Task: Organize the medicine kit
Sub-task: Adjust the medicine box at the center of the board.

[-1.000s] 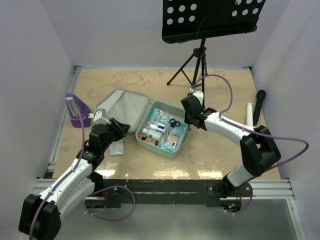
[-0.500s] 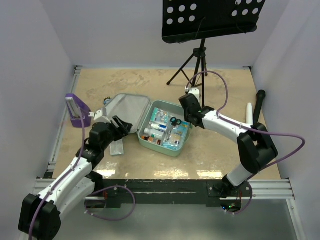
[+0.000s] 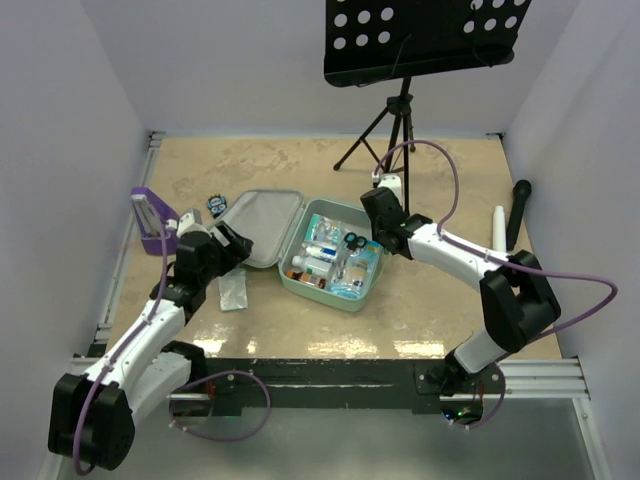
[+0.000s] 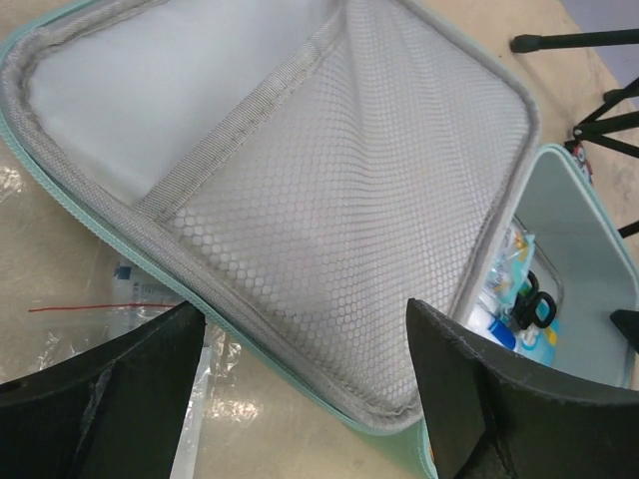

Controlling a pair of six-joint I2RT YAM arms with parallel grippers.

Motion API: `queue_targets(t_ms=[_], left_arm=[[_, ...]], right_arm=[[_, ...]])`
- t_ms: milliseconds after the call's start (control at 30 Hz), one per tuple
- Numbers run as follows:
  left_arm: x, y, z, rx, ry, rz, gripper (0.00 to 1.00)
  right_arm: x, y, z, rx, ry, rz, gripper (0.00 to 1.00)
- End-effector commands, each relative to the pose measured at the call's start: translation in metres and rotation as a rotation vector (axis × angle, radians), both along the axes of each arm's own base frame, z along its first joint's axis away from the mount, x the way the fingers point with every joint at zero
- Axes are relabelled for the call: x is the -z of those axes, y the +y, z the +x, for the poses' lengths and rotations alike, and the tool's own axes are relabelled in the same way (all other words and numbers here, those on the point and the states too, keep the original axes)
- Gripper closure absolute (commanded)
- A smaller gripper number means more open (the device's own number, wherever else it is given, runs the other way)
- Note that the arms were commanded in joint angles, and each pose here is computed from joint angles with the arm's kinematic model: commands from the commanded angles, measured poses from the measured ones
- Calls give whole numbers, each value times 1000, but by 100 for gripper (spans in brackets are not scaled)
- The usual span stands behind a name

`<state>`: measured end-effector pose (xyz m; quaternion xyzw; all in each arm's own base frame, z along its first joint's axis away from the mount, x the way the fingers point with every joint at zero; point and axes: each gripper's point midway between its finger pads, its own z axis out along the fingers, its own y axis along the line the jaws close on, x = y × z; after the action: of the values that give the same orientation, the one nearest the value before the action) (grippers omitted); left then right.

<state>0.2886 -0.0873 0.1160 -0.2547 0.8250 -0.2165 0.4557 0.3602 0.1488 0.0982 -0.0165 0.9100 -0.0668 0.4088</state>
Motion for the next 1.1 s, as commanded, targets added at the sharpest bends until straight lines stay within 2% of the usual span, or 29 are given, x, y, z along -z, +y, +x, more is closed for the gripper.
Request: queue_targets(t_ms=[0, 67, 200, 400, 533, 633, 900, 1000, 1067], left_arm=[[-22, 2, 21, -38, -78, -54, 16], [-20, 4, 23, -52, -86, -63, 19], [-28, 0, 25, -30, -137, -84, 43], [-31, -2, 25, -10, -163, -81, 65], [-35, -8, 22, 23, -192, -95, 85], [-35, -9, 18, 36, -200, -98, 98], [-30, -6, 3, 36, -183, -97, 100], [-26, -1, -3, 18, -157, -82, 100], [-23, 2, -7, 4, -145, -75, 100]], right_arm=[[-31, -4, 6, -16, -86, 3, 100], [-32, -2, 5, -25, -85, 16, 100], [-32, 1, 2, -37, -80, 42, 100], [-31, 2, 3, -36, -81, 44, 100], [-27, 3, 5, -28, -75, 38, 100], [-29, 4, 8, -19, -80, 50, 93], [-49, 11, 5, -16, -115, 130, 59], [-60, 13, 0, -19, -134, 177, 49], [-66, 14, -3, -25, -142, 206, 47]])
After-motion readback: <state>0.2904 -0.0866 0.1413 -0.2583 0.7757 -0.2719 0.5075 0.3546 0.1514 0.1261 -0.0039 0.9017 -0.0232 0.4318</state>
